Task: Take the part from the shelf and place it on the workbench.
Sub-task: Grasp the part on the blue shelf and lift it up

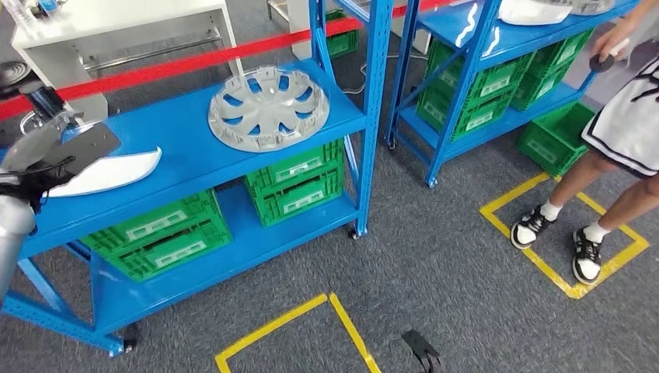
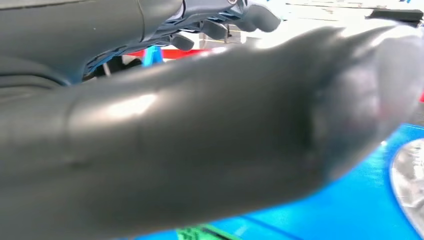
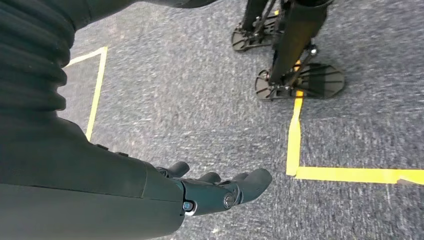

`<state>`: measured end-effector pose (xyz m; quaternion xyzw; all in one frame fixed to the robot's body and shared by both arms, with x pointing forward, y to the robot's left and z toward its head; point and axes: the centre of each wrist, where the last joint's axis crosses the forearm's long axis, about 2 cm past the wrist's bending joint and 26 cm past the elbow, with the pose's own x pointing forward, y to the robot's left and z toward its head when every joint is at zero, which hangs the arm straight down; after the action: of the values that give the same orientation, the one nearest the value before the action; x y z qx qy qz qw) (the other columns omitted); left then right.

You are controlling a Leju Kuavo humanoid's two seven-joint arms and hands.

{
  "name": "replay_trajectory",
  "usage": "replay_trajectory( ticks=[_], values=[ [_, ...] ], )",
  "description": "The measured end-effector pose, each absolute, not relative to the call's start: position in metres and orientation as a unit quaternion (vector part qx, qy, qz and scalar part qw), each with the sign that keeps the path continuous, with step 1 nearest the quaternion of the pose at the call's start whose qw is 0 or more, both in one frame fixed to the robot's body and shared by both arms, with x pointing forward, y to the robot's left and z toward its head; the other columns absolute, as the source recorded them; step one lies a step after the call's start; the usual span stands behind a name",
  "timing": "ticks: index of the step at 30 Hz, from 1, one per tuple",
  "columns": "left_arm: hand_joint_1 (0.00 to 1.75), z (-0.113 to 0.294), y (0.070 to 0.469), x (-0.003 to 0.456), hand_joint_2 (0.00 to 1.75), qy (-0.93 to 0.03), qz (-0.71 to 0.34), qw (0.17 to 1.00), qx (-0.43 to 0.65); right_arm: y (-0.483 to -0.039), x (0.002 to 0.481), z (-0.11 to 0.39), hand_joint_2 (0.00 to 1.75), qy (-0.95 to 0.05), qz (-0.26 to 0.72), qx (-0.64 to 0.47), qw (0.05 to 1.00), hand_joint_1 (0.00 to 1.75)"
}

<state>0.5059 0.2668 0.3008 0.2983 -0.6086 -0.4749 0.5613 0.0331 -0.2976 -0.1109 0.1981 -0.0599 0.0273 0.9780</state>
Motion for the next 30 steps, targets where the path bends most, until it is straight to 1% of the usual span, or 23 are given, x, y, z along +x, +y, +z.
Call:
replay_trajectory(
  ticks=[3,15,25,30],
  values=[
    [0.00,0.306,0.268,0.507,0.00,-0.612,-0.472,0.557,0.302,-0.299,0.036,-0.111,1.75,-0.065,0.027,0.197,0.978,0.00],
    [0.00,0.292,0.293,0.504,0.00,-0.598,-0.464,0.575,0.311,-0.298,0.036,-0.111,1.75,-0.061,0.038,0.196,0.978,0.00],
    [0.00,0.297,0.291,0.505,0.00,-0.603,-0.463,0.570,0.312,-0.299,0.038,-0.110,1.75,-0.062,0.041,0.195,0.978,0.00],
    [0.00,0.290,0.288,0.504,0.00,-0.597,-0.468,0.588,0.281,-0.300,0.036,-0.111,1.75,-0.059,0.044,0.194,0.978,0.00]
  ],
)
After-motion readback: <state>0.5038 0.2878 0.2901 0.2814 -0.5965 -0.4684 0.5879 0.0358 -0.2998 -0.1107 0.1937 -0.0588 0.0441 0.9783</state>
